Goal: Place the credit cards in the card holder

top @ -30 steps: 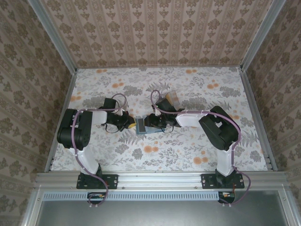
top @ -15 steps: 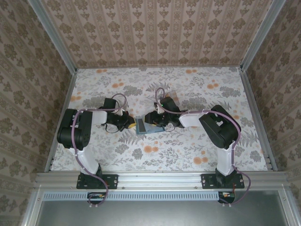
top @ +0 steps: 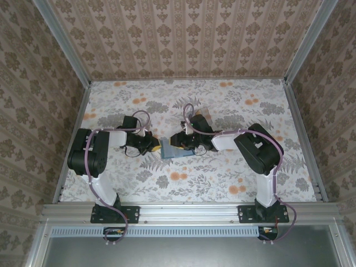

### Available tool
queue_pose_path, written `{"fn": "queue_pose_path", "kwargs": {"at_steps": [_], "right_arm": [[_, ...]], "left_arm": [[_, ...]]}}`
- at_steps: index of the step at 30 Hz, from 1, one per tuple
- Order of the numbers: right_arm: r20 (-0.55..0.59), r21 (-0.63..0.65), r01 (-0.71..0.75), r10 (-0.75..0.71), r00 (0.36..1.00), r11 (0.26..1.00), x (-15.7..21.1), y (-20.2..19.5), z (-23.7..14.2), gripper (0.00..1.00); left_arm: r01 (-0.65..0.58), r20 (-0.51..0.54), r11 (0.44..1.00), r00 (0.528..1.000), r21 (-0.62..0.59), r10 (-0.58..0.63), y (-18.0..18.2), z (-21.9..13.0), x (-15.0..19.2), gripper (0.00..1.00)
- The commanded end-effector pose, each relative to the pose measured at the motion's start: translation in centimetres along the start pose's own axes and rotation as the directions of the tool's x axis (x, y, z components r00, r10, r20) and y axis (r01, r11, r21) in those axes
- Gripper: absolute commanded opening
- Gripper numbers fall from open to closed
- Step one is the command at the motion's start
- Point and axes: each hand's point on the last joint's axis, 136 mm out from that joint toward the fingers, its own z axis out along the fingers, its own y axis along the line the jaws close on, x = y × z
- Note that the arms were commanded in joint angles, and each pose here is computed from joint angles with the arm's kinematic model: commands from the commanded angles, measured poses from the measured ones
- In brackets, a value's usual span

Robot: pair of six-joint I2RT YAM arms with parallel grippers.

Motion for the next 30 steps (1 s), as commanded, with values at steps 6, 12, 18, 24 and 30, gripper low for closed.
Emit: {"fn": "queue_pose_path", "kwargs": {"at_steps": [6, 12, 18, 24, 30], "right_arm": [[0.037, 0.172, 0.022, -0.028, 0.999, 0.985, 0.7, -2.6, -2.4, 0.41], [0.093, 0.304, 0.022, -0.053, 0.994, 0.952, 0.7, -4.6, -5.4, 0.41], [0.131, 0.419, 0.138, -0.21, 0.969, 0.898, -0.8, -2.2, -8.0, 0.42], [0.003, 0.381, 0.274, -0.297, 0.955, 0.883, 0.5, 1.1, -4.5, 0.42], [-0.113, 0.486, 0.339, -0.327, 0.938, 0.805, 2.2, 0.4, -1.0, 0.49]], "left_arm": [[0.019, -0.051, 0.999, 0.998, -0.049, -0.021, 1.3, 0.7, 1.3, 0.0], [0.018, -0.049, 0.999, 0.999, -0.047, -0.021, 1.3, 0.6, 1.3, 0.01], [0.009, -0.047, 0.999, 0.999, -0.043, -0.011, 1.0, 0.5, 1.2, 0.04], [0.015, -0.046, 0.999, 0.999, -0.04, -0.017, 1.1, 0.5, 1.3, 0.04], [0.024, -0.037, 0.999, 0.999, -0.031, -0.025, 1.1, 0.5, 1.4, 0.04]]}}
